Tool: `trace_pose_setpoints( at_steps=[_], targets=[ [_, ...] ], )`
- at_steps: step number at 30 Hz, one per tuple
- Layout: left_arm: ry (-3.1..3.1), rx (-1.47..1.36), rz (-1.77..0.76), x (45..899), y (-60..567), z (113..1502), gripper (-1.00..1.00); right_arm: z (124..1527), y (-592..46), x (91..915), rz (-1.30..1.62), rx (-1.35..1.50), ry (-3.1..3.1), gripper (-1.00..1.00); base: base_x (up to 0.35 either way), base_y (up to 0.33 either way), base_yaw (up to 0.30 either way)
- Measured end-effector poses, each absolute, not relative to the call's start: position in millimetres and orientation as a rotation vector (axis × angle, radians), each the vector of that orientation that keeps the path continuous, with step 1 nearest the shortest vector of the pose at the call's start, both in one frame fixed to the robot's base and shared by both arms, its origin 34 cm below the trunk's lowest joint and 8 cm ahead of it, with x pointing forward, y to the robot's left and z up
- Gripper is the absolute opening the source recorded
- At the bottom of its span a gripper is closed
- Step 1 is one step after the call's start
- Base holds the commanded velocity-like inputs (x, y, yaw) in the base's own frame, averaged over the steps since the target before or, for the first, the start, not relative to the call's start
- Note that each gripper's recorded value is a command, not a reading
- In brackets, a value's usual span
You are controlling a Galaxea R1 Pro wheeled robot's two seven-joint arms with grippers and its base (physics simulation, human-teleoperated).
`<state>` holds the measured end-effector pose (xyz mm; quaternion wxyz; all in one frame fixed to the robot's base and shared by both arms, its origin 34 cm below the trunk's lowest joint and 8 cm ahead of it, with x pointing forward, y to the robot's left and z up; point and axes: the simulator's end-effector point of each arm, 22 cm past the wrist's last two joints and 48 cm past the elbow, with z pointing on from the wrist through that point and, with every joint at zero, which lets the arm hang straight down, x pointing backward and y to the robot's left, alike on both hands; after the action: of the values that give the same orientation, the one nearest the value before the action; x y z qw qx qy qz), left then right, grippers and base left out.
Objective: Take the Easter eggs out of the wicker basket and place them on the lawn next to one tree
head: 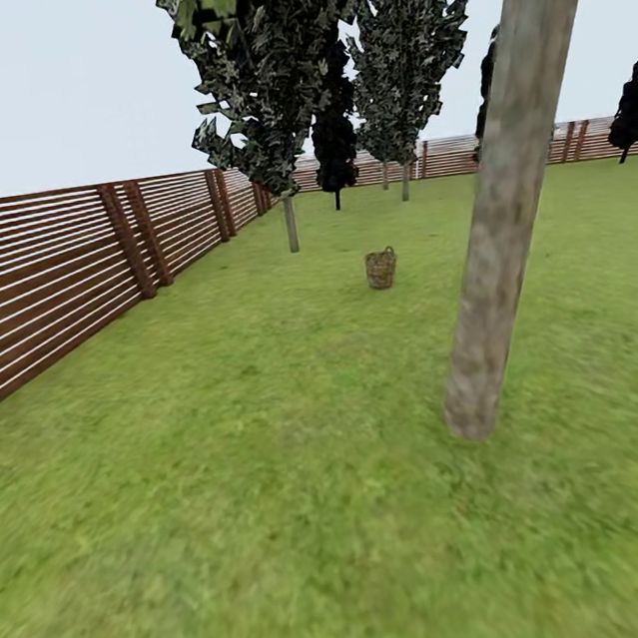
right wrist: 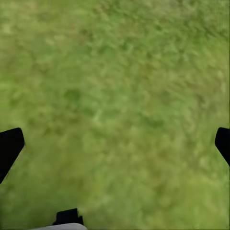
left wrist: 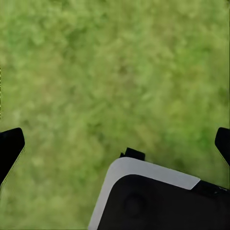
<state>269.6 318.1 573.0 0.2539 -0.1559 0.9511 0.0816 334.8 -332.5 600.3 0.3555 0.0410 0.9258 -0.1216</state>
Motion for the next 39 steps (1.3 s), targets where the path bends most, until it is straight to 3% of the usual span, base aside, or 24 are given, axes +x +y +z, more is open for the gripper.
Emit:
trace_pose_setpoints(
  at_steps=[39],
  targets=[
    [2.562, -0.414, 0.259, 275, 338, 577, 1.0, 611, -337, 359, -0.312, 0.097, 2.33, 1.0, 0.33, 0.076, 0.0]
  ],
)
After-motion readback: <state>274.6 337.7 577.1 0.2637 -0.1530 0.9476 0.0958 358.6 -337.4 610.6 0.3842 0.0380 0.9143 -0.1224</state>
